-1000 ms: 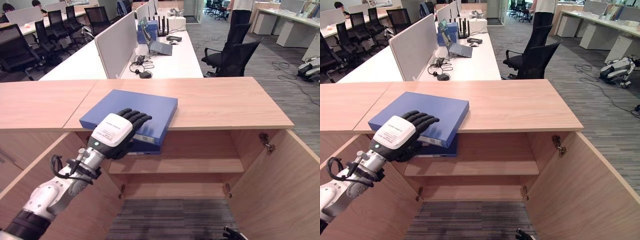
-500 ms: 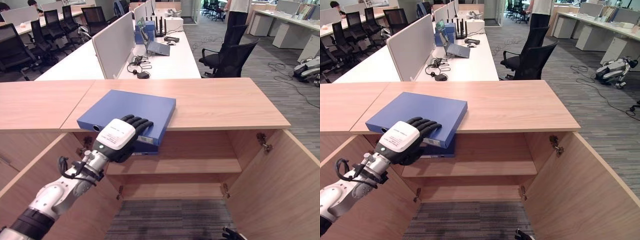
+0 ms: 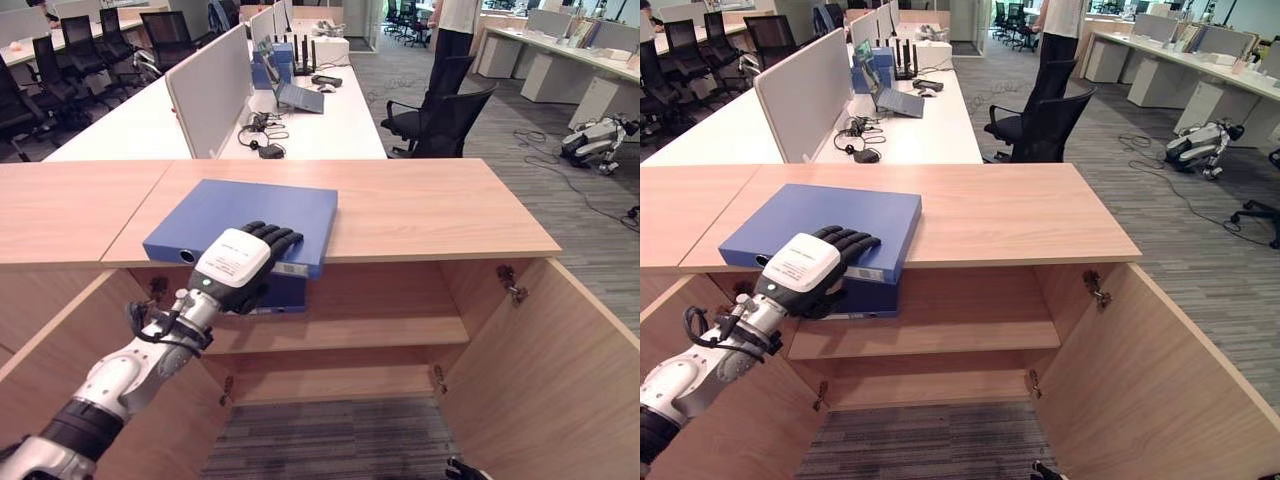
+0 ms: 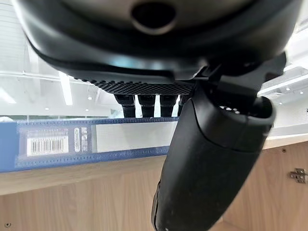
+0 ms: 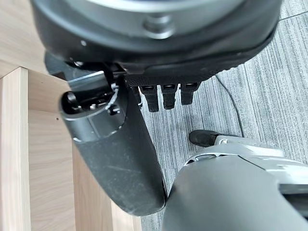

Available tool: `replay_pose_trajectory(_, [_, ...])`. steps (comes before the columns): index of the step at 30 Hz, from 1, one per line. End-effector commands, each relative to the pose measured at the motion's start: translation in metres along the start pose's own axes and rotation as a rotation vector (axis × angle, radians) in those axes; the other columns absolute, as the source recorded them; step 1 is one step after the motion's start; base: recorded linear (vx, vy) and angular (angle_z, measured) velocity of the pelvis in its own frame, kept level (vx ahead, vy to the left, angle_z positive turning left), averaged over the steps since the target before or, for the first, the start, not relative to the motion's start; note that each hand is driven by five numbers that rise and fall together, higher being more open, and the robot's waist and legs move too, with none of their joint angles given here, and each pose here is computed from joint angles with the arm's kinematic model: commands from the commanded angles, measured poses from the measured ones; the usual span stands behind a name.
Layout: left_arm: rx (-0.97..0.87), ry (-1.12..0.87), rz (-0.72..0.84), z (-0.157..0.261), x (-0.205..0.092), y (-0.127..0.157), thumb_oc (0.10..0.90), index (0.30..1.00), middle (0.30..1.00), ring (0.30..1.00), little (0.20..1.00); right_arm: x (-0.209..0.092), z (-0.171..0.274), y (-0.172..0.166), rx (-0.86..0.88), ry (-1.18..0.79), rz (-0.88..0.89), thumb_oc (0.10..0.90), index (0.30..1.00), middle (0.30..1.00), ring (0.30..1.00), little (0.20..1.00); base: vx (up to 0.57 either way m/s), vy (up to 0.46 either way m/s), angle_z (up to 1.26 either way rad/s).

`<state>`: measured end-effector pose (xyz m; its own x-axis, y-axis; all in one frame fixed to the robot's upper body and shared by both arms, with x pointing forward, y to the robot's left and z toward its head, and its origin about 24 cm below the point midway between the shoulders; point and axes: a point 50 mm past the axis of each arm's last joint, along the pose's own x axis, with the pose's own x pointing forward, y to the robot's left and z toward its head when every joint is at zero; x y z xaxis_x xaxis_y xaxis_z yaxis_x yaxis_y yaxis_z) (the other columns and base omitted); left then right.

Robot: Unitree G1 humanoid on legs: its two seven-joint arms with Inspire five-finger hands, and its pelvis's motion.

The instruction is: Put the empty folder in the office cabinet

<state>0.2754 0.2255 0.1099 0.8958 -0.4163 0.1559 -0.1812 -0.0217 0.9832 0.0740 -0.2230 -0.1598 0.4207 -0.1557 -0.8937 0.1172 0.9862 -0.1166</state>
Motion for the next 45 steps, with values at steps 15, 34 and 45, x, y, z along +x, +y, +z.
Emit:
replay_pose_trajectory(15, [-0.070, 0.031, 0.362, -0.006, 0.029, 0.066, 0.400, 0.300, 0.300, 0.300, 0.300, 0.006, 0.042, -0.006, 0.016, -0.138, -0.006, 0.800, 0.900, 0.900, 0.900, 0.900, 0.00, 0.000, -0.01])
replay_pose_trajectory(34, [-0.695, -0.117, 0.777, 0.023, -0.004, 0.125, 0.400, 0.300, 0.300, 0.300, 0.300, 0.009, 0.048, 0.007, 0.105, -0.137, 0.043, 0.800, 0.900, 0.900, 0.900, 0.900, -0.02, -0.008, 0.06])
replay_pose_trajectory(45, [-1.393, -0.658, 0.660, 0.065, 0.009, 0.156, 0.400, 0.300, 0.300, 0.300, 0.300, 0.012, 0.070, 0.016, 0.020, -0.169, 0.118, 0.800, 0.900, 0.900, 0.900, 0.900, -0.06, -0.019, 0.10])
